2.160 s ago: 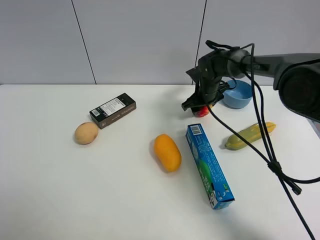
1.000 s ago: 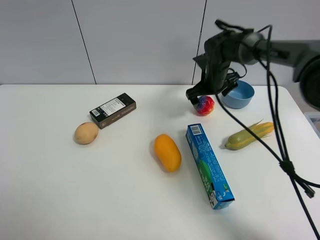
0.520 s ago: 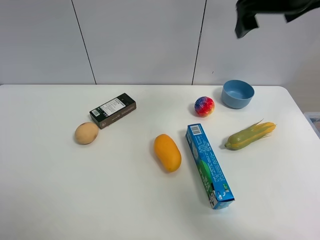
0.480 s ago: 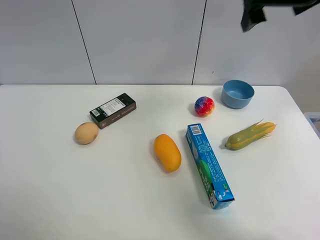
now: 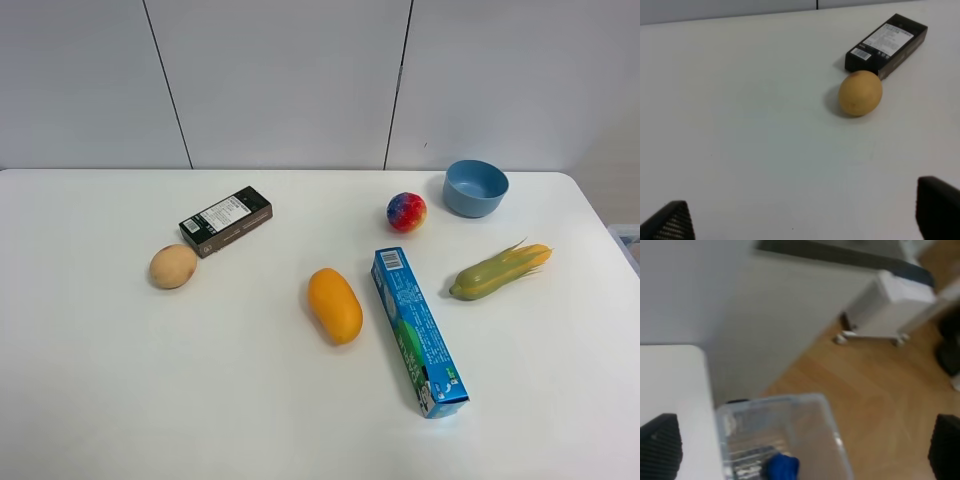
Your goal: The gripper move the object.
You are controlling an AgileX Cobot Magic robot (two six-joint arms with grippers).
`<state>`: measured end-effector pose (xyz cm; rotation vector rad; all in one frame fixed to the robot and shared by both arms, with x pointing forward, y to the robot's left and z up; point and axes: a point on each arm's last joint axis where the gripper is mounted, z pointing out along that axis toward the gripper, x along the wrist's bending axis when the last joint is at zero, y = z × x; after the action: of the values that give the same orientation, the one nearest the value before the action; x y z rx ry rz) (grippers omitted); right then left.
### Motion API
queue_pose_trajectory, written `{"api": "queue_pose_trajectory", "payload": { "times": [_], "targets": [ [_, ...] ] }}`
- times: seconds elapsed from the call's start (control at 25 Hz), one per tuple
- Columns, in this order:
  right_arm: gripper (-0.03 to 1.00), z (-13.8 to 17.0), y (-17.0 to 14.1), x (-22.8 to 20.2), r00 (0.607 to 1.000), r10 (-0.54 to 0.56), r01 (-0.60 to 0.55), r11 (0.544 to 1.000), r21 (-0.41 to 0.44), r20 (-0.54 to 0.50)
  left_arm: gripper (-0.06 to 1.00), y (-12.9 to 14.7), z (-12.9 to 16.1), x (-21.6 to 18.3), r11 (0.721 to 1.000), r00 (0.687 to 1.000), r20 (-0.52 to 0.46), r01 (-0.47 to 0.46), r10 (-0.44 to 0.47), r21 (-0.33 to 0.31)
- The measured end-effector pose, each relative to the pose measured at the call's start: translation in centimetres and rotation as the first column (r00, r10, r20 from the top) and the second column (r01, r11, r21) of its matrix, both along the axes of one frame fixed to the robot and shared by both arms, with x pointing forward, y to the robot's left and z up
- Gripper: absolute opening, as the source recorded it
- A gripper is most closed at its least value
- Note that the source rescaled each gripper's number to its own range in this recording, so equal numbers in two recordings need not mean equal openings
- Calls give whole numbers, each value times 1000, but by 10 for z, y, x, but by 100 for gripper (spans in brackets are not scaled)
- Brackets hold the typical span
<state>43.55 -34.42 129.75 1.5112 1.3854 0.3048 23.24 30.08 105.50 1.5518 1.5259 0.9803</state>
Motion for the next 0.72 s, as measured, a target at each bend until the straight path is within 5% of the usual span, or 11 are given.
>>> {"api": "queue_pose_trajectory", "payload": {
  "times": [0.12,0.36,0.72],
  "targets": [
    [100,5,-6,-19,999,-29,28,999,30,31,100,0,0,0,1000,1000,0,0,0,0],
    [100,-5,10,-45,995,84,-93,980,175,58,100,0,0,0,1000,1000,0,0,0,0],
    [100,-95,39,-110,948,315,-278,891,359,-49,100,0,0,0,1000,1000,0,0,0,0]
  ]
}}
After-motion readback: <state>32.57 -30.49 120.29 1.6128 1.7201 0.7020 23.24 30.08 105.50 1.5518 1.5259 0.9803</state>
